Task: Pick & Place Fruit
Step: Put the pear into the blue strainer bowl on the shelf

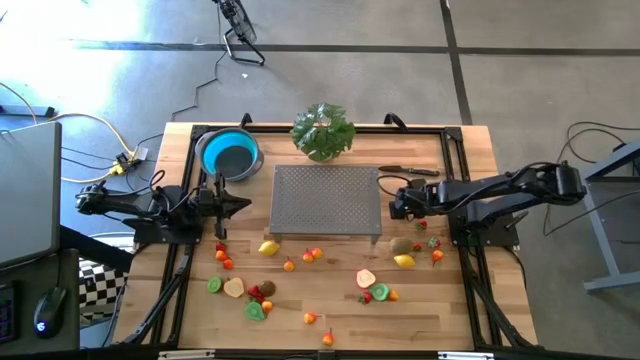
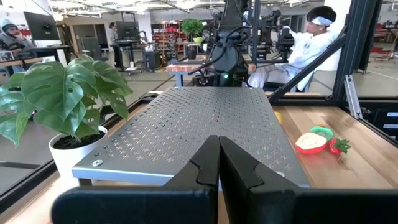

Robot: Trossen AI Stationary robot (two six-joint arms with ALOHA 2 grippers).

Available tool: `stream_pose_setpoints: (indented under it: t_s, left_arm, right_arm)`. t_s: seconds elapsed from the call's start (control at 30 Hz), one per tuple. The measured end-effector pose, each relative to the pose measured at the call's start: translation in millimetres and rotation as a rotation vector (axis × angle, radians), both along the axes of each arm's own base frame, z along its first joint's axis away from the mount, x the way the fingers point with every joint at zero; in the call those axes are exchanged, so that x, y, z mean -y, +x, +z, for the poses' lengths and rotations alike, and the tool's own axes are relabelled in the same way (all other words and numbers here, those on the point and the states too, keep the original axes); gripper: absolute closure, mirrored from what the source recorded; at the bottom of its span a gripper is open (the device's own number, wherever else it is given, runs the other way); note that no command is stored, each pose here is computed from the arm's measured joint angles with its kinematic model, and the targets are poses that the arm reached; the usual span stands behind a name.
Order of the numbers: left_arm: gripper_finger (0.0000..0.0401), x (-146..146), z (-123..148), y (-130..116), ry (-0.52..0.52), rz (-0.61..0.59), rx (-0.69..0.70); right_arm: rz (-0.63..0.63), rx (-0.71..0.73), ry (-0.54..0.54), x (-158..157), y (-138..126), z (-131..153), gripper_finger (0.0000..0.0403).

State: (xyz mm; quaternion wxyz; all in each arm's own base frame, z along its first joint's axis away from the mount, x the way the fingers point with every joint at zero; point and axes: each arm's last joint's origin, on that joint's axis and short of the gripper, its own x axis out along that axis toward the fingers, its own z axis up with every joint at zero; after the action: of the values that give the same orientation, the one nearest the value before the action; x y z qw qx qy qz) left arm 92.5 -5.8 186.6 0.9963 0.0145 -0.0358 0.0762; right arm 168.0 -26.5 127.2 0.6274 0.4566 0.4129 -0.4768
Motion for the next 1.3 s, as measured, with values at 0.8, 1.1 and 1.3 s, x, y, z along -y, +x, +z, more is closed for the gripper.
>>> stream_pose_setpoints:
  t_s: [0.8,1.1,1.3]
  left_arm:
    - [0.0400,0.0,-0.1,0.0,0.000,0.000,-0.001]
    - [0.0400,0.0,-0.1,0.0,0.000,0.000,-0.001]
    - [0.0400,0.0,-0.1,0.0,0.000,0.000,-0.001]
  right_arm:
    - [-0.007,0.010,-0.022,0.9,0.0,0.0,0.0206]
    - [-0.005,0.010,-0.020,0.8,0.0,0.0,0.0258]
    - [-0.002,0.012,-0.017,0.7,0.2,0.0,0.0278]
